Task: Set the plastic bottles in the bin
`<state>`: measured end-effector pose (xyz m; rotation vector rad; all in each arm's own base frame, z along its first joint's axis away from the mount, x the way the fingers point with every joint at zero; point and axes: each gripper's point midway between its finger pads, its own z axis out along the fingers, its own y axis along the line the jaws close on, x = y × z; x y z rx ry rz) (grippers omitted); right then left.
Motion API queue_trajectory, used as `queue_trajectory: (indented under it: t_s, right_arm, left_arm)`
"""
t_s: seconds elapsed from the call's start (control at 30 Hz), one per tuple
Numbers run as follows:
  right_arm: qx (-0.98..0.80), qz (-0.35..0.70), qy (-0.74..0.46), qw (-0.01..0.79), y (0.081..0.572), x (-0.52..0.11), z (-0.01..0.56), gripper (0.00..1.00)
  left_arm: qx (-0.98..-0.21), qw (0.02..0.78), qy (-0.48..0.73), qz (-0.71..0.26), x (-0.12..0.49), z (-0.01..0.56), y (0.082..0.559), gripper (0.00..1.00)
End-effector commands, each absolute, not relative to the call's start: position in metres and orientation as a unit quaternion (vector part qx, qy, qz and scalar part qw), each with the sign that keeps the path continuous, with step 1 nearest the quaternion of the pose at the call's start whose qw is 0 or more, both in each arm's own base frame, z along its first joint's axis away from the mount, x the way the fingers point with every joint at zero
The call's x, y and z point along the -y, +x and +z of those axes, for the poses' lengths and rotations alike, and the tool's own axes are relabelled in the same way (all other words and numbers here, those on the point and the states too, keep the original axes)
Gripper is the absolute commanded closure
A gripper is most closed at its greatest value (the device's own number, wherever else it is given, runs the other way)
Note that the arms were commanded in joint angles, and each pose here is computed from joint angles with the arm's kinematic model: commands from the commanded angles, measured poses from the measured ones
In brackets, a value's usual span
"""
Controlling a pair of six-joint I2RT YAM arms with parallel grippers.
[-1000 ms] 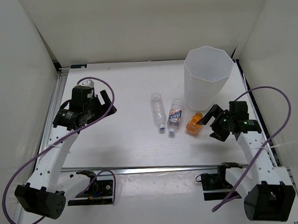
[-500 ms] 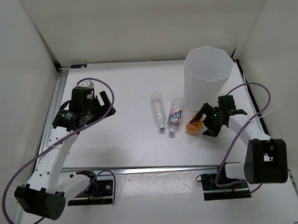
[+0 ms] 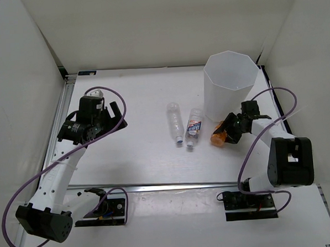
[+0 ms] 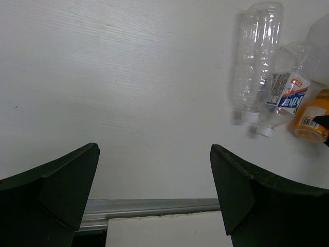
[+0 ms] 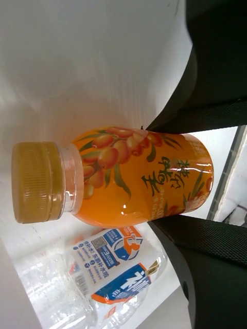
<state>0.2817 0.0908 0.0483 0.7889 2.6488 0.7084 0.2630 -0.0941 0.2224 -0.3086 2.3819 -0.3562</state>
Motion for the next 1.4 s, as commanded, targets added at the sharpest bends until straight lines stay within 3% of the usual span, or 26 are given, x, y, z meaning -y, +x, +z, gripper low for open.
queue_trajectory:
  t_s: [0.0,0.17,0.27,0.4,0.57,0.73,0.9,1.03,1.23,1.33,1.37]
  right_arm:
    - [-0.918,0.243,0.265,0.168,0.286,-0.085,0.068,0.56]
    - [-0.912,0.259,0.261,0.184,0.244,-0.089,0.118,0.63]
    - [-0.898,0.277,0.242,0.242,0.234,-0.094,0.175,0.67]
    - [-0.855,0.290,0.188,0.386,0.242,-0.095,0.317,0.67]
    - [-0.810,0.287,0.148,0.490,0.288,-0.093,0.426,0.67]
    - [-0.796,0.258,0.157,0.525,0.364,-0.081,0.437,0.57]
    - [-0.814,0.233,0.154,0.509,0.404,-0.076,0.408,0.18]
    - [-0.817,0.245,0.125,0.507,0.421,-0.075,0.410,0.00]
    - [-0.777,0.243,0.108,0.571,0.392,-0.068,0.475,0.00]
    - [-0.761,0.247,0.095,0.592,0.368,-0.069,0.495,0.00]
    - [-0.762,0.253,0.090,0.589,0.363,-0.071,0.494,0.00]
  left_arm:
    - [-0.914,0.362,-0.118,-0.137,0.094,0.234,0.265,0.00]
    - [-0.912,0.370,-0.121,-0.131,0.092,0.235,0.272,0.00]
    - [-0.911,0.372,-0.123,-0.127,0.091,0.236,0.275,0.00]
    - [-0.910,0.374,-0.129,-0.125,0.091,0.233,0.280,0.00]
    - [-0.912,0.365,-0.128,-0.138,0.097,0.226,0.281,0.00]
    - [-0.912,0.360,-0.122,-0.153,0.108,0.228,0.288,0.00]
    - [-0.904,0.376,-0.115,-0.165,0.113,0.248,0.297,0.00]
    - [-0.901,0.381,-0.119,-0.169,0.116,0.254,0.307,0.00]
    - [-0.883,0.397,-0.111,-0.224,0.140,0.283,0.334,0.00]
    - [-0.874,0.370,-0.062,-0.308,0.182,0.292,0.356,0.00]
    - [-0.886,0.330,-0.072,-0.316,0.194,0.270,0.371,0.00]
